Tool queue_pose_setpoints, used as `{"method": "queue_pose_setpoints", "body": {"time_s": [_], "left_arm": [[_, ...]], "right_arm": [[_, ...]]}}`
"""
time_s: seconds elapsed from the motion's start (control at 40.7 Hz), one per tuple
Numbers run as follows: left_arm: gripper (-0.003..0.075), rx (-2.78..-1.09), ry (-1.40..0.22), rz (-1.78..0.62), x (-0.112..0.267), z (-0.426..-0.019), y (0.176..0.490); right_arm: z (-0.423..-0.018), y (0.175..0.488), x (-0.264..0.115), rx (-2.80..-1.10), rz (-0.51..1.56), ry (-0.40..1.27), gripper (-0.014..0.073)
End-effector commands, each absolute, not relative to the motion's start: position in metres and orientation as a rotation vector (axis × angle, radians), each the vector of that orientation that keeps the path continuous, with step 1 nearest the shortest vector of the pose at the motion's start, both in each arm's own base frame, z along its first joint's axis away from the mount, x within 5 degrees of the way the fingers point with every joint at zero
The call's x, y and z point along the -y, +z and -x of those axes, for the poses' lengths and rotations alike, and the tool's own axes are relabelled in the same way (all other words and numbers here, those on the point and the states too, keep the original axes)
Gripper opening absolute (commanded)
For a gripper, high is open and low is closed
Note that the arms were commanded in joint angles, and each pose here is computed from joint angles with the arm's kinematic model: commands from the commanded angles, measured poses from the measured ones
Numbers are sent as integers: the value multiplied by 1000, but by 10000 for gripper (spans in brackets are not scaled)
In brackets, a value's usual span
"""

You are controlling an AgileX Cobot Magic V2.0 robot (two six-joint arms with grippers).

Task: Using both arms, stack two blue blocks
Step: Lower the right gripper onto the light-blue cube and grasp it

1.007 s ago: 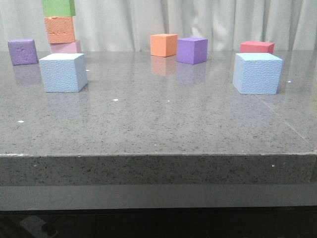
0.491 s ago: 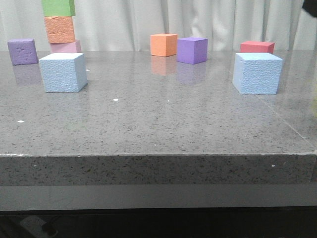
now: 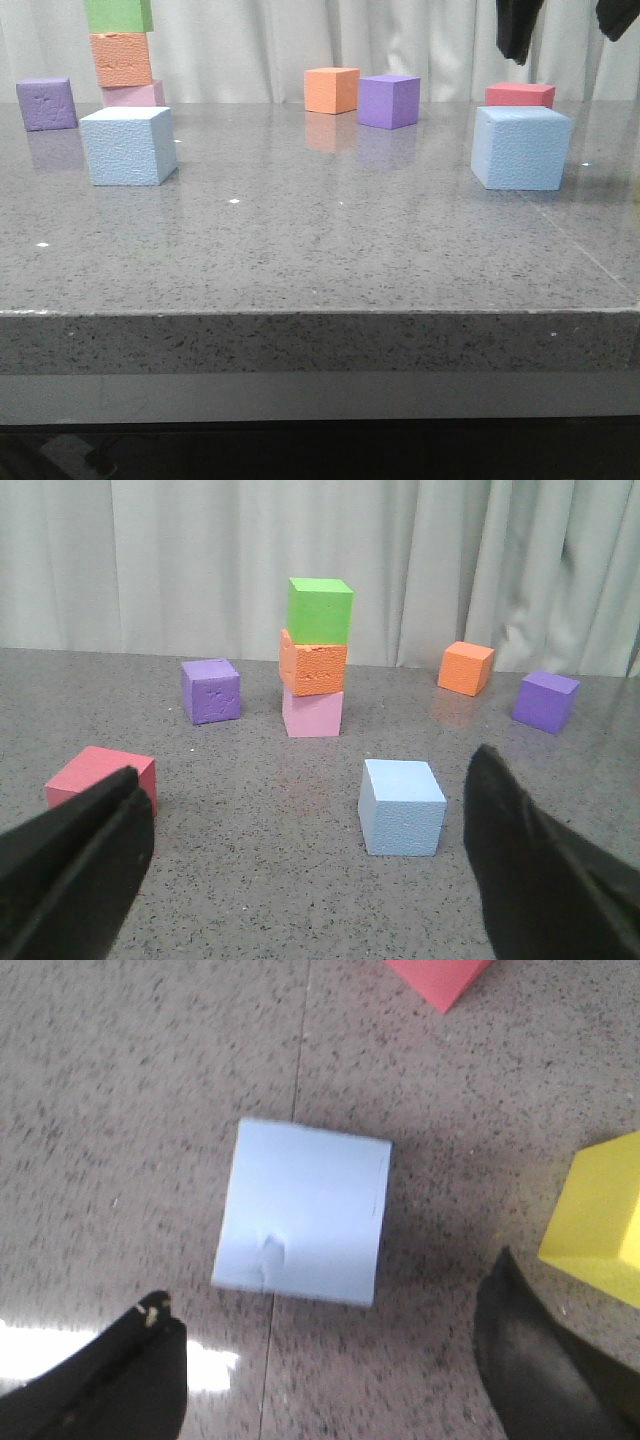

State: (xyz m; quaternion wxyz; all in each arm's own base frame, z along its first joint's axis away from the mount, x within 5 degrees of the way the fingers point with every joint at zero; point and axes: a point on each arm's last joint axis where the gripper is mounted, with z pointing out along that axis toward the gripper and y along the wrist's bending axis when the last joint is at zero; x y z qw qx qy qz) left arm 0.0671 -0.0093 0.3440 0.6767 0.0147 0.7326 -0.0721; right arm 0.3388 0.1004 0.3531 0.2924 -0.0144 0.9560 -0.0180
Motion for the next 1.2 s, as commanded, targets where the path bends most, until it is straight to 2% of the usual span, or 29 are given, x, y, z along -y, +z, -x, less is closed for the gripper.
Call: {"method": "queue_pose_setpoints", "body": {"time_s": [0.0, 0.172, 0.491, 0.909, 0.983, 1.13, 1.179], "left_arm": [[619, -1545, -180, -12, 9, -68, 362], [619, -1545, -180, -12, 9, -68, 362], [619, -1545, -180, -12, 9, -68, 362], [619, -1545, -180, -12, 9, -68, 362], [619, -1545, -180, -12, 9, -68, 362], [619, -1545, -180, -12, 9, -68, 362], [619, -1545, -180, -12, 9, -68, 362]], "right_arm": [[-349, 374, -94, -2456, -36, 16, 593], [-368, 361, -88, -2462, -118, 109, 593], [-387, 337, -91, -2485, -156, 172, 593], [-400, 310, -93, -2551, -152, 134, 591], [-400, 309, -93, -2559, -153, 131, 542], [-399, 309, -94, -2571, -155, 136, 343], [-397, 310, -96, -2580, -155, 145, 336]]}}
